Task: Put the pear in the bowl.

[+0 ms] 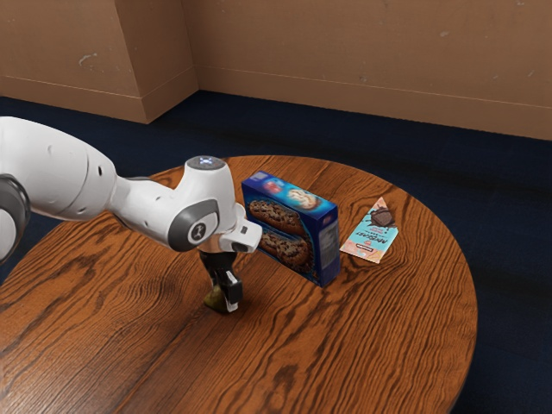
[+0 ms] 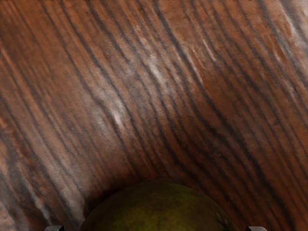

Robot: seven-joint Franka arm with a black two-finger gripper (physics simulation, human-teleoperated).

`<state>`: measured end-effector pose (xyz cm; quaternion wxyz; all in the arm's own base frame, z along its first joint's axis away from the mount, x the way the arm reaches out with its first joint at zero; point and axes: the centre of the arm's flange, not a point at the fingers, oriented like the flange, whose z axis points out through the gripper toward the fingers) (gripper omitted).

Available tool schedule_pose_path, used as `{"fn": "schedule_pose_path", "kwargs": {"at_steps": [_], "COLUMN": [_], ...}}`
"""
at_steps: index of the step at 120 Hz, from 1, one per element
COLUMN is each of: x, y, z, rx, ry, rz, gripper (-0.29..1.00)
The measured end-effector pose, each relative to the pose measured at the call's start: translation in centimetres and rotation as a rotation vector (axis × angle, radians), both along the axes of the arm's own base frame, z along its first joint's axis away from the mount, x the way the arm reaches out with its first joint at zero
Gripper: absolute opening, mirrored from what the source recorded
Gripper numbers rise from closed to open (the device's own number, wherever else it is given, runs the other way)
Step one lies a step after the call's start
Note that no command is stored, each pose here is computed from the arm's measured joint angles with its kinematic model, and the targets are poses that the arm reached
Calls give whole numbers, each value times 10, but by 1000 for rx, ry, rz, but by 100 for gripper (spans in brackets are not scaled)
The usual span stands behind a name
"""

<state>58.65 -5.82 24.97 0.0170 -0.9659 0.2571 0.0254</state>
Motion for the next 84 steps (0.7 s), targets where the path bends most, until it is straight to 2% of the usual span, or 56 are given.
{"fn": "schedule_pose_path", "kwargs": {"at_steps": [40,60,78,84], "x": [1,2,9,21], "y": [2,3,43,64], "z": [3,27,45,58], "rx": [0,-5,-6,-6], "ry": [-8,-42,-72,-101], "rz": [3,4,76,114], "gripper": [40,37,36,36]}}
